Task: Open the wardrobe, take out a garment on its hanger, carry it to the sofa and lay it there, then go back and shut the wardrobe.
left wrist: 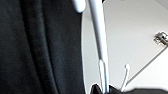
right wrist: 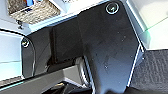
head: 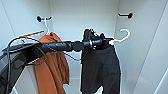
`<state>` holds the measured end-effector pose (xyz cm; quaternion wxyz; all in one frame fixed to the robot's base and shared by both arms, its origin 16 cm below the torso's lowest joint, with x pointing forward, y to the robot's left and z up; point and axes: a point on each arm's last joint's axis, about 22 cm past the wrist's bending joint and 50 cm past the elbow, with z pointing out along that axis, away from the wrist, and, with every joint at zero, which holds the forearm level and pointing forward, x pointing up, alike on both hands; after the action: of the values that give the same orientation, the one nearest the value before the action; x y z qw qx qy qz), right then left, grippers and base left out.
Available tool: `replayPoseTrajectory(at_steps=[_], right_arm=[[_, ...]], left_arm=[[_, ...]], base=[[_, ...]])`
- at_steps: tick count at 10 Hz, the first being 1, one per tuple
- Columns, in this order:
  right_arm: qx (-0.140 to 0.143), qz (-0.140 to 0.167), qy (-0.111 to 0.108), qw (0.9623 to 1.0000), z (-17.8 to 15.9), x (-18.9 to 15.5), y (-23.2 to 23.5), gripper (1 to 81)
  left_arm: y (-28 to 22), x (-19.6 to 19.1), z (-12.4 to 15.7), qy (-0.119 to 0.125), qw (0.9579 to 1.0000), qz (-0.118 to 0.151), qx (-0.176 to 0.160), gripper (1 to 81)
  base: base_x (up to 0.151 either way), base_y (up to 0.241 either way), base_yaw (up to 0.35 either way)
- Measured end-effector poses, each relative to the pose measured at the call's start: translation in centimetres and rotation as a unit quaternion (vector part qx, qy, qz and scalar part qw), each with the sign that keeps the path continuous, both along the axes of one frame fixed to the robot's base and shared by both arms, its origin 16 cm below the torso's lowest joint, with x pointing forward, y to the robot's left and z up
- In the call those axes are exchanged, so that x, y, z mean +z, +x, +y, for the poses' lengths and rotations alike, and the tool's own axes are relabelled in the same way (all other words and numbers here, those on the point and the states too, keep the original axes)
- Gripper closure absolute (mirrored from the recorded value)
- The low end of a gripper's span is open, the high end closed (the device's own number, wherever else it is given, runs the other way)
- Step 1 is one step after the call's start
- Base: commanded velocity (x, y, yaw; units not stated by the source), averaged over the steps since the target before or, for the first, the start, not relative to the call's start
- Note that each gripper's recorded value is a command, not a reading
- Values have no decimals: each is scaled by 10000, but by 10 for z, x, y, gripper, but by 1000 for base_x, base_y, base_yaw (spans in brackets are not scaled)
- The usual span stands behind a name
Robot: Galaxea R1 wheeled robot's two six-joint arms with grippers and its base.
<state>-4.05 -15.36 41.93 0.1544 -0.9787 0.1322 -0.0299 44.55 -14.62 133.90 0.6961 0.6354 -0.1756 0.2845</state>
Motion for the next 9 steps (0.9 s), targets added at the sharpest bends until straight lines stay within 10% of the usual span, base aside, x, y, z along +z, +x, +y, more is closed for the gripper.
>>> replayPoseTrajectory(at_steps=[9], right_arm=[[-6,1,-6,10000,0,0,-4,10]], left_arm=[[-23,-6,-6,27,9997,23,-231,811]], base=[[-117,0,0]])
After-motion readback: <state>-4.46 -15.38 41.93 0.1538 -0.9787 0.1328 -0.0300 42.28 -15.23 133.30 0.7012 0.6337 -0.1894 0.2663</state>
